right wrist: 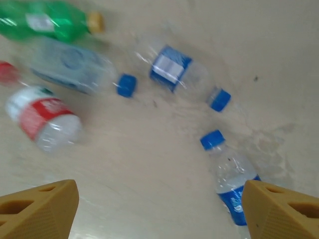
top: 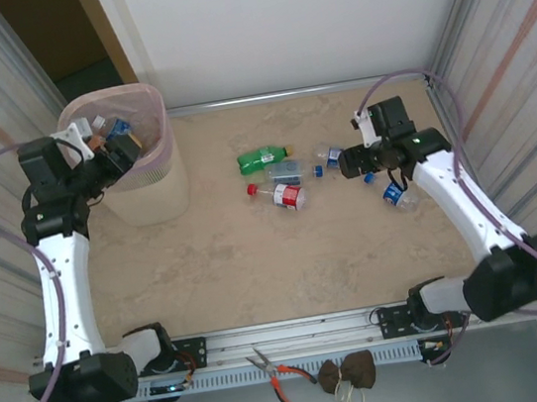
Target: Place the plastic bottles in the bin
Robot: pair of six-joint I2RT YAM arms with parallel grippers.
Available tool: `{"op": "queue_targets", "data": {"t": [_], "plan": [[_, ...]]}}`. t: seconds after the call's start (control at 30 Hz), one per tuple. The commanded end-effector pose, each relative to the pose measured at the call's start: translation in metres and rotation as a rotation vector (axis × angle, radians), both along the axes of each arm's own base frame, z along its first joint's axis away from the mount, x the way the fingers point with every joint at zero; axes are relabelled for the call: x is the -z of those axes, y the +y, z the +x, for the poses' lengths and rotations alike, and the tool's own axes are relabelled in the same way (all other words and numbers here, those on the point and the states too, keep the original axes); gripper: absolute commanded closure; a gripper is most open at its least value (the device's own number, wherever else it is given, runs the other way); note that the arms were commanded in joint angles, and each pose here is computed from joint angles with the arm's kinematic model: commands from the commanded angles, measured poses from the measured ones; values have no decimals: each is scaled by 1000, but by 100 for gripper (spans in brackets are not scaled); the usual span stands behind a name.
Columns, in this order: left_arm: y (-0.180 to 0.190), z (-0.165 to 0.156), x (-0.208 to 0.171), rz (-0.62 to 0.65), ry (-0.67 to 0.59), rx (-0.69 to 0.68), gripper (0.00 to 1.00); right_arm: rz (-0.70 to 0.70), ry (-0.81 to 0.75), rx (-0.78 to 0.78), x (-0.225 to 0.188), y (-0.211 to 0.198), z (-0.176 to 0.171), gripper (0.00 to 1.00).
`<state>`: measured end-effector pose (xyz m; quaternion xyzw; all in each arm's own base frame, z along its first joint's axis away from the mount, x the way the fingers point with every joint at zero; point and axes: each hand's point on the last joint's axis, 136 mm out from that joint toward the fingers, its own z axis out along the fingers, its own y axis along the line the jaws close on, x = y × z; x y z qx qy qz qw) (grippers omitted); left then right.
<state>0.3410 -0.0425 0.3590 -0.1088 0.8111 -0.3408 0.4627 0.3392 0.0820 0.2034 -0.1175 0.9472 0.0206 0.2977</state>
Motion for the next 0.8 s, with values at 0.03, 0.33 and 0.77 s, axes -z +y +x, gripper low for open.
{"op": "queue_targets", "data": {"t": [0.03,0.33,0.77], "plan": [[-11,-13,3,5,-28,56,50,-272,122,-26,33,-34,6,21],[-24,-20,19,-32,0,90,52,-508,326,-60,98,-57,29,31],[-26,-20,23,-70,1,93,52,-578,413,-174,150,-48,46,41]]}}
